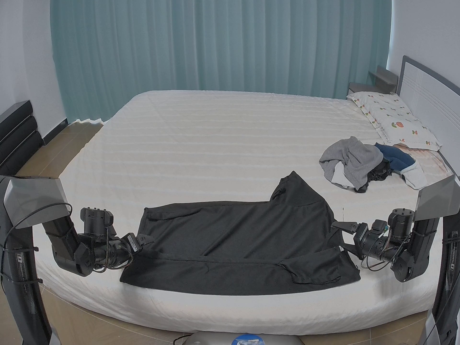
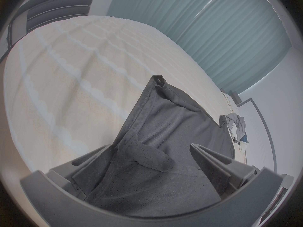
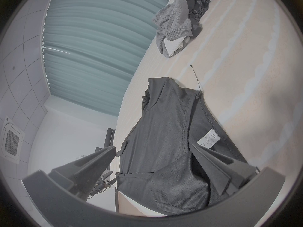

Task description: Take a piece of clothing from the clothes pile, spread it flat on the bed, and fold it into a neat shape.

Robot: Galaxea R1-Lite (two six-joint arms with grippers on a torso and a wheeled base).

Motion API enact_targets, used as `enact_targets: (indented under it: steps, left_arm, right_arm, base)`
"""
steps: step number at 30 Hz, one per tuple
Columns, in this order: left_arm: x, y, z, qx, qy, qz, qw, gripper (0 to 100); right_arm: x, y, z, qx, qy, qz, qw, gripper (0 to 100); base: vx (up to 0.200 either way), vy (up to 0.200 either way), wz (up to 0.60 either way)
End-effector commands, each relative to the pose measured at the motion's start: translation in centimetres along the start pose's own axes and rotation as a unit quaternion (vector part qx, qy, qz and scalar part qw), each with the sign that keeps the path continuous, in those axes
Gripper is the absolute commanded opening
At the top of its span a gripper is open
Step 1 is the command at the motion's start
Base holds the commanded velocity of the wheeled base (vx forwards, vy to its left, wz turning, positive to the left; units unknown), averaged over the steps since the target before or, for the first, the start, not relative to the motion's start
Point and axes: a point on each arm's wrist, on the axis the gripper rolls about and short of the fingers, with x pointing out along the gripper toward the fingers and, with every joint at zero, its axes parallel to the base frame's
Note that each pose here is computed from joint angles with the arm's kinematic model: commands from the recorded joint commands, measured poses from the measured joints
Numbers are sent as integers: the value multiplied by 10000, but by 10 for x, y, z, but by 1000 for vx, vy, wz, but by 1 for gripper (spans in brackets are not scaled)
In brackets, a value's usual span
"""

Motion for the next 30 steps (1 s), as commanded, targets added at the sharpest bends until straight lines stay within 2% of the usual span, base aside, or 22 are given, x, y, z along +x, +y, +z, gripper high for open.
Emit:
enact_targets:
  steps: [1,3,4,15,22,30]
  left_arm:
    - [2,1,0,-5,9,12,10000,100]
    - [3,2,-1,-10,28,25,10000,100]
    - [3,2,-1,-10,23,32,10000,0]
    - [-10,8,6,-106,-123,102,9998,0]
    - [-19,6,7,-102,-177,100,9997,0]
    - [-19,6,5,-106,-145,109,9998,0]
  right_arm:
    - [0,0,0,5,5,-2,10000,100]
    - [0,0,0,-3,5,-2,10000,100]
    - [0,0,0,-3,5,-2,10000,100]
    - [-4,17,1,-174,-55,150,9997,100]
    - [4,10,-14,-753,215,39,9969,100]
    - [13,-9,-21,-1451,262,-218,9888,100]
  base:
    - [0,0,0]
    - [0,0,0]
    - [0,0,0]
    - [0,0,0]
    - [0,0,0]
    - [0,0,0]
